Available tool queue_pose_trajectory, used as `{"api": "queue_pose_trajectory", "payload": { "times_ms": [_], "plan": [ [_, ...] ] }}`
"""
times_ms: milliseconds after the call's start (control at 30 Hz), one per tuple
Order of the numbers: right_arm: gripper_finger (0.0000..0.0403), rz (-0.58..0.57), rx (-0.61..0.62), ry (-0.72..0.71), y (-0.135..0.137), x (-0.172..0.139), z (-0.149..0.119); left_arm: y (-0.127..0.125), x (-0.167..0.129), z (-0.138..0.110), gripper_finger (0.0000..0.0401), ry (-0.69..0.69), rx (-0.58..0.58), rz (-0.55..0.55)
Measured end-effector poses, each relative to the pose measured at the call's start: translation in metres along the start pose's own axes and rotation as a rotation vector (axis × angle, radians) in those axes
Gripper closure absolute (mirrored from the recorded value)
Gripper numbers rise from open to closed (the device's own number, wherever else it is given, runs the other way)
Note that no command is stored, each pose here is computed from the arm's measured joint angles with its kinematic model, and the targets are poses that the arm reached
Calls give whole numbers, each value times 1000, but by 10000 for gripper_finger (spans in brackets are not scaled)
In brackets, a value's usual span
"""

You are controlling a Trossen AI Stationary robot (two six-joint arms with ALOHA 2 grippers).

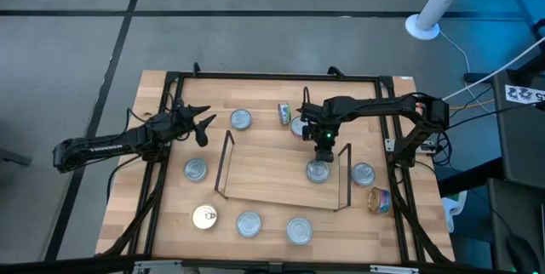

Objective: Stack canned seafood by type on shelf
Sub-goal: Put the green tuna can on the shelf, then put the green white tuna can on the shelf

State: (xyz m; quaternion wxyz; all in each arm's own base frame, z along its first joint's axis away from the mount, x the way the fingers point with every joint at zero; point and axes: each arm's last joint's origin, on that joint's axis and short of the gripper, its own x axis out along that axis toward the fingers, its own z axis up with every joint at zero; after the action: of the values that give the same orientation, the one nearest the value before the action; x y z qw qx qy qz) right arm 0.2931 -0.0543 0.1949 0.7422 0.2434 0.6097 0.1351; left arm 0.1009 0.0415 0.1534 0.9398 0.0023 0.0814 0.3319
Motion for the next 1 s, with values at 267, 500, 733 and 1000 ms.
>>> {"api": "queue_pose_trajectory", "payload": {
  "times_ms": [267, 500, 733, 1000],
  "plan": [
    [214, -25, 81, 0, -1, 0, 0, 0, 0, 0, 221, 0, 0, 0],
    [162, -24, 101, 0, -1, 0, 0, 0, 0, 0, 221, 0, 0, 0],
    [154, -23, 124, 0, -1, 0, 0, 0, 0, 0, 221, -1, 0, 0],
    [157, -37, 155, 6, 3, -8, 4, 0, 0, 0, 221, 0, 0, 0]
  ]
}}
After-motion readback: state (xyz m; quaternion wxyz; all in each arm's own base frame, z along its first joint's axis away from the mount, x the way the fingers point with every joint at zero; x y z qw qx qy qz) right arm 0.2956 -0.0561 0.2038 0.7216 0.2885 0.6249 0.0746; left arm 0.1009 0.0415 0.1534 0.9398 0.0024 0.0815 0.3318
